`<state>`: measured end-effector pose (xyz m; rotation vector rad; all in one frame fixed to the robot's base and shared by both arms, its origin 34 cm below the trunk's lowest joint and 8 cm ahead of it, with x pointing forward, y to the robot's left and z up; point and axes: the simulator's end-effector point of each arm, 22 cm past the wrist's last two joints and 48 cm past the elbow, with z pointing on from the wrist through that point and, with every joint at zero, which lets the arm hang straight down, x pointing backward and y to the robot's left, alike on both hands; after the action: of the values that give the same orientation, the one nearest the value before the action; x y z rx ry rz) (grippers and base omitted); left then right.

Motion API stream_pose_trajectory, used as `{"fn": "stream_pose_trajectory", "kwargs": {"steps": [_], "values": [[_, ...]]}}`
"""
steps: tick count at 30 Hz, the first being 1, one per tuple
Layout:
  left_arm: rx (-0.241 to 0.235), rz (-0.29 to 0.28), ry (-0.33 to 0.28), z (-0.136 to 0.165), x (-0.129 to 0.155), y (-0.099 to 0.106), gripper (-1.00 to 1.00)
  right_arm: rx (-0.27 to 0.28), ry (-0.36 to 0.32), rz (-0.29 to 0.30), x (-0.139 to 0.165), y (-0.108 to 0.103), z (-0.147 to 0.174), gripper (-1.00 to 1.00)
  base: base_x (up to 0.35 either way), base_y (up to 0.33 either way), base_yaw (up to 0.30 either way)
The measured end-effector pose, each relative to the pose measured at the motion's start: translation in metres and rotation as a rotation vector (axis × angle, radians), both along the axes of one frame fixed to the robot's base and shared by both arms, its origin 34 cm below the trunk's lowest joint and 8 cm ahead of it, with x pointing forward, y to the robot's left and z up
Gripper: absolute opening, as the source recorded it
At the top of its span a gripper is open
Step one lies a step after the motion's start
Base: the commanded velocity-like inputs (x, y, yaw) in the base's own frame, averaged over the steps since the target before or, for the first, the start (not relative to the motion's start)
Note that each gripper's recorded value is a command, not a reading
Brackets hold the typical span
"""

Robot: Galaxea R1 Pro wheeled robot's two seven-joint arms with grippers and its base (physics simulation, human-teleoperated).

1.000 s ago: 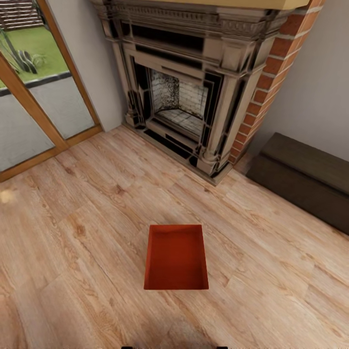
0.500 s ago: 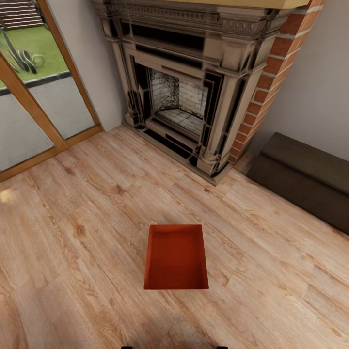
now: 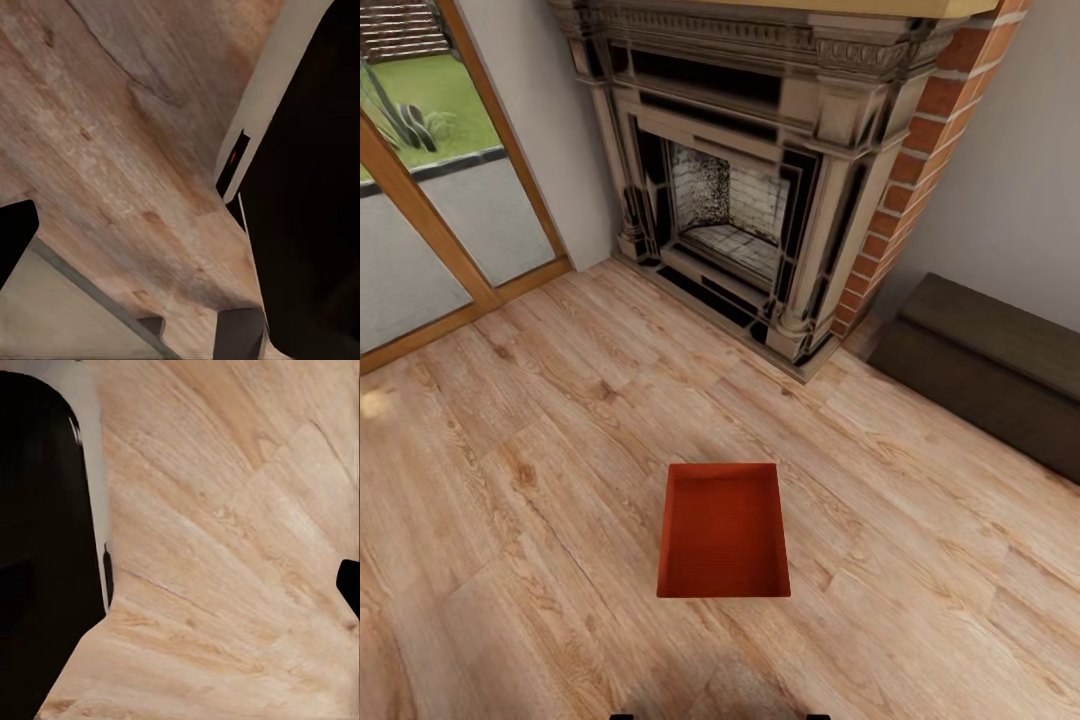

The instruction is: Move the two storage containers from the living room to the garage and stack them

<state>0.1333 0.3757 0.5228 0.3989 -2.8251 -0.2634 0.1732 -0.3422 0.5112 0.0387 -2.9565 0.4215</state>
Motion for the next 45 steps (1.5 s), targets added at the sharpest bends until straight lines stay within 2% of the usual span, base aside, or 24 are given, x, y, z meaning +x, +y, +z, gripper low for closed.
{"fn": "stream_pose_trajectory", "kwargs": {"steps": [2, 3, 5, 6, 9, 15, 17, 18, 20, 21, 22, 23, 24, 25, 26, 27, 30, 33, 35, 38, 45], "values": [[0.014, 0.013, 0.009, 0.001, 0.002, 0.008, 1.00, -0.018, -0.054, -0.011, 0.038, -0.006, -0.007, 1.00, 0.000, 0.000, 0.000], [0.030, 0.014, 0.003, -0.001, 0.011, 0.013, 1.00, -0.025, -0.087, -0.013, 0.063, -0.008, -0.010, 1.00, 0.000, 0.000, 0.000], [0.057, 0.012, -0.011, -0.004, 0.029, 0.019, 1.00, -0.030, -0.124, -0.019, 0.091, -0.010, -0.013, 1.00, 0.000, 0.000, 0.000], [0.090, 0.009, -0.025, -0.007, 0.049, 0.025, 1.00, -0.032, -0.157, -0.020, 0.117, -0.010, -0.016, 1.00, 0.000, 0.000, 0.000], [0.137, 0.009, -0.058, -0.014, 0.099, 0.033, 1.00, -0.030, -0.225, -0.028, 0.169, -0.007, -0.018, 1.00, 0.000, 0.000, 0.000], [0.139, 0.007, -0.120, -0.020, 0.189, 0.028, 1.00, -0.014, -0.337, -0.034, 0.256, 0.005, -0.016, 1.00, 0.000, 0.000, 0.000], [0.124, 0.005, -0.153, -0.023, 0.221, 0.017, 1.00, 0.004, -0.372, -0.036, 0.284, 0.018, -0.014, 1.00, 0.000, 0.000, 0.000], [0.107, 0.004, -0.174, -0.024, 0.240, 0.004, 1.00, 0.020, -0.387, -0.035, 0.297, 0.031, -0.013, 1.00, 0.000, 0.000, 0.000], [0.083, 0.000, -0.193, -0.026, 0.257, -0.014, 1.00, 0.043, -0.398, -0.036, 0.305, 0.048, -0.013, 1.00, 0.000, 0.000, 0.000], [0.055, -0.007, -0.206, -0.028, 0.269, -0.037, 1.00, 0.067, -0.406, -0.036, 0.311, 0.067, -0.013, 1.00, 0.000, 0.000, 0.000], [0.038, -0.016, -0.211, -0.029, 0.274, -0.051, 1.00, 0.081, -0.412, -0.037, 0.314, 0.077, -0.012, 1.00, 0.000, 0.000, 0.000], [0.009, -0.037, -0.220, -0.031, 0.281, -0.076, 1.00, 0.105, -0.427, -0.038, 0.319, 0.096, -0.011, 1.00, 0.000, 0.000, 0.000], [-0.007, -0.053, -0.225, -0.031, 0.284, -0.090, 1.00, 0.118, -0.439, -0.038, 0.322, 0.106, -0.010, 1.00, 0.000, 0.000, 0.000], [-0.038, -0.103, -0.234, -0.031, 0.289, -0.120, 1.00, 0.147, -0.484, -0.037, 0.332, 0.129, -0.006, 1.00, 0.000, 0.000, 0.000], [-0.054, -0.133, -0.243, -0.031, 0.292, -0.136, 1.00, 0.166, -0.517, -0.040, 0.339, 0.143, -0.003, 1.00, 0.000, 0.000, 0.000], [-0.059, -0.173, -0.296, -0.031, 0.305, -0.151, 1.00, 0.190, -0.554, -0.041, 0.340, 0.162, 0.000, 1.00, 0.000, 0.000, 0.000], [-0.052, -0.188, -0.351, -0.030, 0.315, -0.155, 1.00, 0.205, -0.560, -0.034, 0.338, 0.171, 0.001, 1.00, 0.000, 0.000, 0.000], [-0.043, -0.196, -0.394, -0.030, 0.318, -0.155, 1.00, 0.214, -0.561, 0.000, 0.337, 0.175, 0.001, 1.00, 0.000, 0.000, 0.000], [-0.043, -0.205, -0.400, -0.030, 0.319, -0.156, 1.00, 0.216, -0.554, 0.007, 0.335, 0.175, 0.000, 1.00, 0.000, 0.000, 0.000], [-0.040, -0.260, -0.417, -0.030, 0.324, -0.155, 1.00, 0.214, -0.500, 0.039, 0.313, 0.174, -0.006, 1.00, 0.000, 0.000, 0.000], [-0.042, -0.269, -0.424, -0.029, 0.325, -0.155, 1.00, 0.220, -0.494, 0.073, 0.309, 0.175, -0.007, 1.00, 0.000, 0.000, 0.000]]}}
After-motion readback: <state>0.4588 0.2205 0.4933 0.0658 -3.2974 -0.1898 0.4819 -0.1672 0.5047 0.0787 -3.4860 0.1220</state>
